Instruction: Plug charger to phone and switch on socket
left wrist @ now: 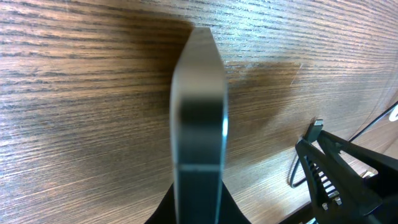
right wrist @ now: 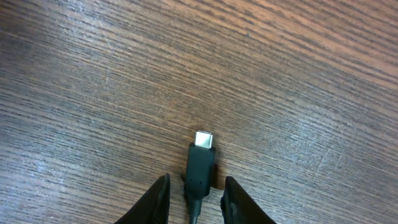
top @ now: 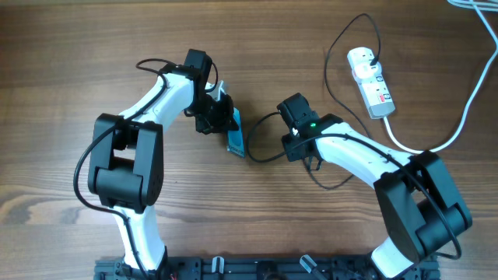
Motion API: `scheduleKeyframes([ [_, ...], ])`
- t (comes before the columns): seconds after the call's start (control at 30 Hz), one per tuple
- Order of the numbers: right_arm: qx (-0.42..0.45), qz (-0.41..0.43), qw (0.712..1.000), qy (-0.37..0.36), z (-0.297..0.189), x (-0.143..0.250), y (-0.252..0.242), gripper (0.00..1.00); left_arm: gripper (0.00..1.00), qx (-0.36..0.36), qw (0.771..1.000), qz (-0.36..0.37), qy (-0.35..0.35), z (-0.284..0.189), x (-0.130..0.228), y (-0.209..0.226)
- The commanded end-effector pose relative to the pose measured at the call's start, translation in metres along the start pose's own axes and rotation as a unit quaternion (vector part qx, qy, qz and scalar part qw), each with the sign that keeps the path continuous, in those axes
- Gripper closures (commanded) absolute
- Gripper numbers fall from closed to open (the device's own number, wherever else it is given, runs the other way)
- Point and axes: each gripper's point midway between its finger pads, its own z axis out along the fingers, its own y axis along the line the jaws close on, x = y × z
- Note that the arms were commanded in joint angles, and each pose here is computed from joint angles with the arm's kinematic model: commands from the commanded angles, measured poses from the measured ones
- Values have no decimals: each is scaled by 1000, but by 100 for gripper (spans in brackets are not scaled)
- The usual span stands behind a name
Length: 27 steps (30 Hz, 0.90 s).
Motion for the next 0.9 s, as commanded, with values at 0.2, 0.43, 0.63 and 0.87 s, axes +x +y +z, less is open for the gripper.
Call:
scheduleKeyframes([
  [0.2,-4,-8,1000,17,14,15,0,71,96,9,1000,7,-11,-8,-3,-9],
  [0.43,-5,-8,1000,12,14,13,1,80,96,10,1000,7,-11,-8,-3,-9],
  [0.63,-3,-9,1000,23,14,18,0,84,96,10,1000,7,-11,-8,-3,-9],
  [0.87,-2,-10,1000,28,13,20,-1,78,96,10,1000,7,-11,-8,-3,-9],
])
